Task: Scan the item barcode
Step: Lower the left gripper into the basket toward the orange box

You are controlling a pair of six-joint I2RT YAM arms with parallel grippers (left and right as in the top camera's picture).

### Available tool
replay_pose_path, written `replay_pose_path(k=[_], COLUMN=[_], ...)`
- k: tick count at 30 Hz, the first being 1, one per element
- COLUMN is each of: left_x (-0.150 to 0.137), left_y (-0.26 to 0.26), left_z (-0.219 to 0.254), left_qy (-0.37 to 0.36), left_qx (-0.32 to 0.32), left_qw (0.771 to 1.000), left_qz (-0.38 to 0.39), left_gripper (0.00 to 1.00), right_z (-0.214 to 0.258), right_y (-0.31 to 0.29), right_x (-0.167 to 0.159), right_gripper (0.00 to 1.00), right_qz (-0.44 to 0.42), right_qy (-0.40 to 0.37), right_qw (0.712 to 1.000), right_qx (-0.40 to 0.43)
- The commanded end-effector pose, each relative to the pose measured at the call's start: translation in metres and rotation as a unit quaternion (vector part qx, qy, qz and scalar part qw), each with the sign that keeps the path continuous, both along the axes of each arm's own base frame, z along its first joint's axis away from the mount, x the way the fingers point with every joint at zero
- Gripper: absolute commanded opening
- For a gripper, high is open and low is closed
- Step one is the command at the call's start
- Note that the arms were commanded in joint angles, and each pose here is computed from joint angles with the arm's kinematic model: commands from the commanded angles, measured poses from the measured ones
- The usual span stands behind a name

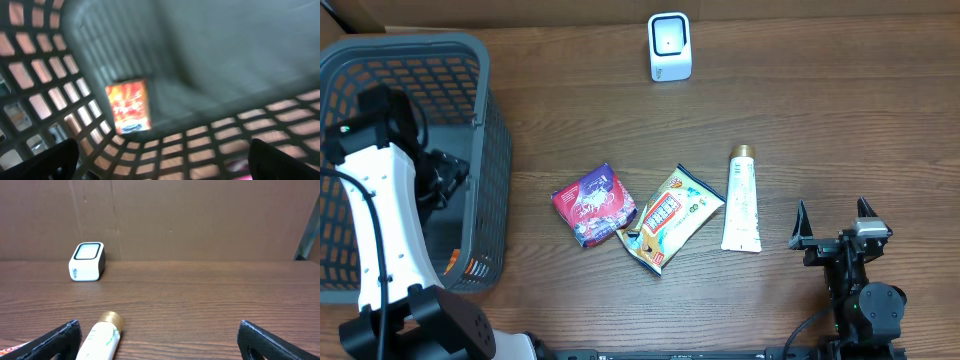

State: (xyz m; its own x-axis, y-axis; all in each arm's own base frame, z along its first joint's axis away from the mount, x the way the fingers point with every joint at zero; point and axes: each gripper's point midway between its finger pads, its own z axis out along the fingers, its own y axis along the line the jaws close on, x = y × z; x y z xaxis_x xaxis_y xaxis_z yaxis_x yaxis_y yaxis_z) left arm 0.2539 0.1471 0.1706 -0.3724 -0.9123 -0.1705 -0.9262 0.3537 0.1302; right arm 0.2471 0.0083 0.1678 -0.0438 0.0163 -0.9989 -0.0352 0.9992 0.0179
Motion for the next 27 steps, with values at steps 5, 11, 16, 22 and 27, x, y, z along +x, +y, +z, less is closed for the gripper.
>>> replay_pose_path(k=[5, 11, 16, 22, 27], left_x=[-0.039, -0.049, -0.045, -0.045, -0.043], left_y=[0.008, 0.004, 0.005, 0.007, 0.007], left_z=[-0.035, -0.073, -0.103, -0.124, -0.129], left_qy=[0.075, 0.088, 0.065, 0.048, 0.04], left_qx=[0.039, 0.036, 0.041, 0.047, 0.048], left_qw=[0.994, 0.992, 0.994, 0.994, 0.994], left_qz=[0.074, 0.08, 0.082, 0.086, 0.092], left_gripper=[1.0, 1.0, 1.0, 1.0, 1.0], right_z=[-0.002, -0.002, -0.002, -0.002, -0.002], right_y=[-0.002, -0.002, -0.002, -0.002, -0.002], right_x=[0.0, 0.0, 0.0, 0.0, 0.0], right_gripper=[1.0, 1.0, 1.0, 1.0, 1.0], right_qz=[-0.006, -0.006, -0.006, -0.006, -0.006], right_qy=[-0.002, -0.002, -0.002, -0.002, -0.002], right_qw=[1.0, 1.0, 1.0, 1.0, 1.0], right_qx=[0.002, 0.002, 0.002, 0.002, 0.002])
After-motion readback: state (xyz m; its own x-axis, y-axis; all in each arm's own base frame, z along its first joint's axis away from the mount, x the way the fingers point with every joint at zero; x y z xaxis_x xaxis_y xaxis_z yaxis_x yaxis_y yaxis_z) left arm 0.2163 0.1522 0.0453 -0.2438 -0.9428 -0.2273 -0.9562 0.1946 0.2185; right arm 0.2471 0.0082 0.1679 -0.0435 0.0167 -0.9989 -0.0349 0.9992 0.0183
